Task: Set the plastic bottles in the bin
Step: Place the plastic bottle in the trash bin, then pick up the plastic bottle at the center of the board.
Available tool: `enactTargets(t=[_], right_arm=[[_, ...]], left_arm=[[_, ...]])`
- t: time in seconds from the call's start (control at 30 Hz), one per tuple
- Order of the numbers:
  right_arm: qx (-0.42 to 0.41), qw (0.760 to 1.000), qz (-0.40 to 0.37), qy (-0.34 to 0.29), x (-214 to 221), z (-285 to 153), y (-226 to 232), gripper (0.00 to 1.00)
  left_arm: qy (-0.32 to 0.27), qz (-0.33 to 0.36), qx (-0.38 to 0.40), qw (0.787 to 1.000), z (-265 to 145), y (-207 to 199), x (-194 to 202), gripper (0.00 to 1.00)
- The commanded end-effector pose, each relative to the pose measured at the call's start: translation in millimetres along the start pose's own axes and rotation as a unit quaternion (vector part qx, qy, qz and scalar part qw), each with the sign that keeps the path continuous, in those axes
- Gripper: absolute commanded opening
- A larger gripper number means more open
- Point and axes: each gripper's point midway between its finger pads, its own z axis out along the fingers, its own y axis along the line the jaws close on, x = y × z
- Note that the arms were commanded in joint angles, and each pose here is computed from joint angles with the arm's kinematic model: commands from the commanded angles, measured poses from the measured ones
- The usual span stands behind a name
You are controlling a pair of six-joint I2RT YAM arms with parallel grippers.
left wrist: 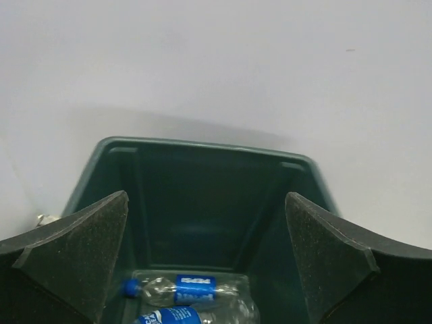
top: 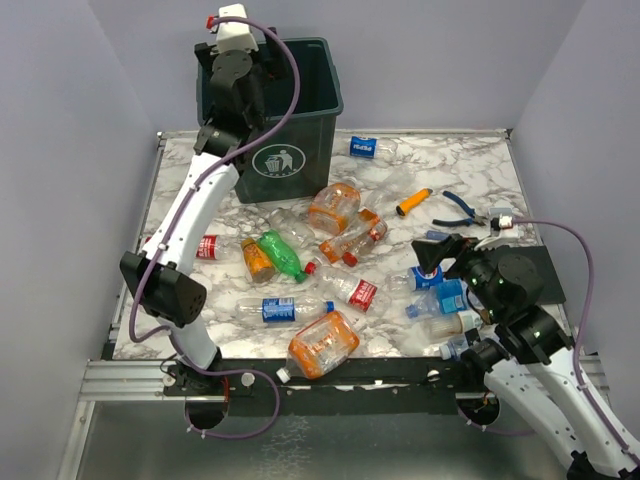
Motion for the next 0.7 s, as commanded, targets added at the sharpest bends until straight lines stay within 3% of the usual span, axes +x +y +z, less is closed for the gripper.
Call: enactTargets(t=[0.0,0.1,0.3,0.5,0.67], right_arm=[[0.014,1.000,-0.016,-0.022,-19.9,-1.4,0.0,1.00],[0.027,0.999,-0.018,-0.019,-22.1,2.6,-2.4,1.00],[0.093,0.996,-0.006,0.008,-7.6,16.5,-24.4,1.00],[0.144,0.988,0.001,0.053,17.2,30.4,-42.4,1.00],[0.196,0.976,0.028,0.088,48.5,36.4,-62.8,1.00]], left_arm=[[-0.061,-0.023,0.086,0.994,-57.8,-49.8,-82.4,0.99],[-0.060,-0.019,0.141,0.988,-96.9,-82.9,-90.3,0.99],[0.034,0.015,0.271,0.962,-181.6,-140.1,-9.0,0.99],[0.157,0.134,0.323,0.924,-252.4,-139.2,104.1,0.99],[0.225,0.147,0.327,0.906,-285.0,-108.6,179.5,0.99]])
